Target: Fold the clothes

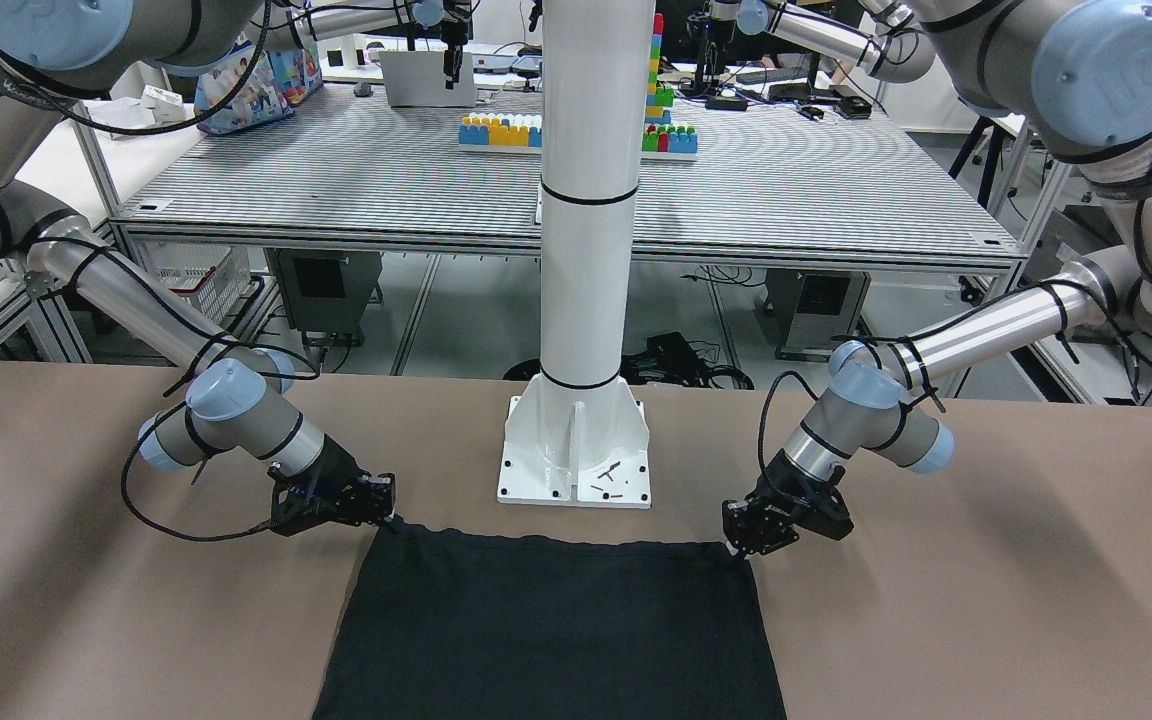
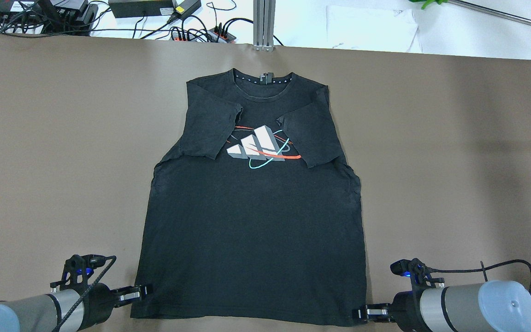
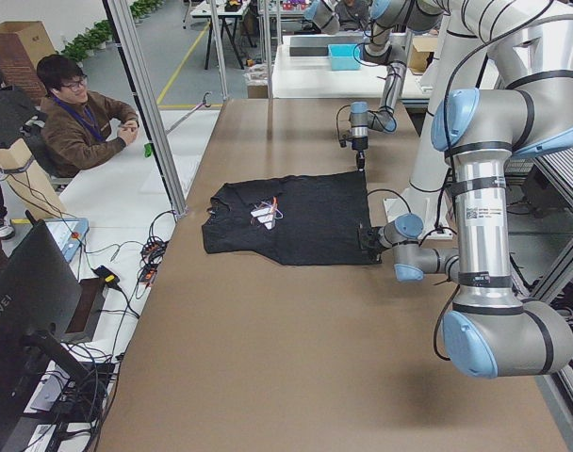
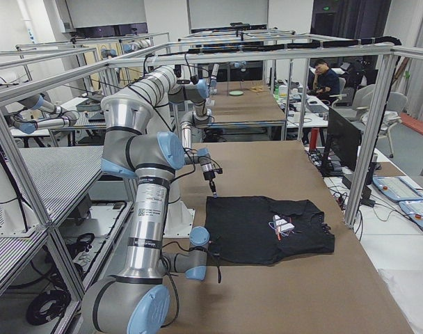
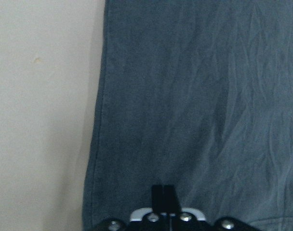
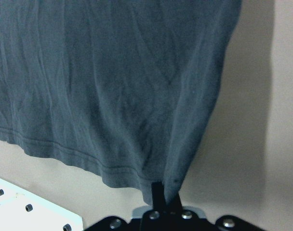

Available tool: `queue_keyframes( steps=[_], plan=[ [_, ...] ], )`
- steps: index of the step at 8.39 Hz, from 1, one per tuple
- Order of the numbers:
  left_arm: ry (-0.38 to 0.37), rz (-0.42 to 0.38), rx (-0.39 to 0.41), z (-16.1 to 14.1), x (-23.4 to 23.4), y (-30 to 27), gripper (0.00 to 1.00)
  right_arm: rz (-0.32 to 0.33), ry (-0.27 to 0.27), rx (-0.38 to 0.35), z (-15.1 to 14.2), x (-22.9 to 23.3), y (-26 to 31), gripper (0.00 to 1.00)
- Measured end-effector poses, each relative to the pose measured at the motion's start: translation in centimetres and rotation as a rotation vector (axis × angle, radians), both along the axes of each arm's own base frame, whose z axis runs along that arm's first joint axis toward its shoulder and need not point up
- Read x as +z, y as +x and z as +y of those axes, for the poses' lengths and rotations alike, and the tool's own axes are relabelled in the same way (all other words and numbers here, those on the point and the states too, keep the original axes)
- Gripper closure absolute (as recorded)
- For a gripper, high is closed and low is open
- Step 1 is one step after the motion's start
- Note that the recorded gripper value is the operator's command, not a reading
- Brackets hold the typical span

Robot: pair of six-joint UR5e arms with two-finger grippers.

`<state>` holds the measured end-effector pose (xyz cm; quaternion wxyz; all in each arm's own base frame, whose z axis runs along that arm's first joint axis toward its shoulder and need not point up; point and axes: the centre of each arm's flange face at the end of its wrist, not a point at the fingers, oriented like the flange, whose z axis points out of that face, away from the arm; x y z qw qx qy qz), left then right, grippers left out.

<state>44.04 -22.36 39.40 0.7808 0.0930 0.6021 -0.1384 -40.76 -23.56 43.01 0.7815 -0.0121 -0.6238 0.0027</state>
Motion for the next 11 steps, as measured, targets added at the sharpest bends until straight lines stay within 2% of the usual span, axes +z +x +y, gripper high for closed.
queue_keyframes(
  steps=[7, 11],
  plan=[
    [0.018, -0.040, -0.004, 0.0, 1.5, -1.1, 0.01, -0.002, 0.001, 0.001, -0.1, -0.1, 0.0, 1.00],
    [0.036, -0.047, -0.004, 2.0, 1.6, 0.1, 0.01, -0.006, 0.001, -0.001, 0.0, -0.3, 0.0, 1.00]
  ],
)
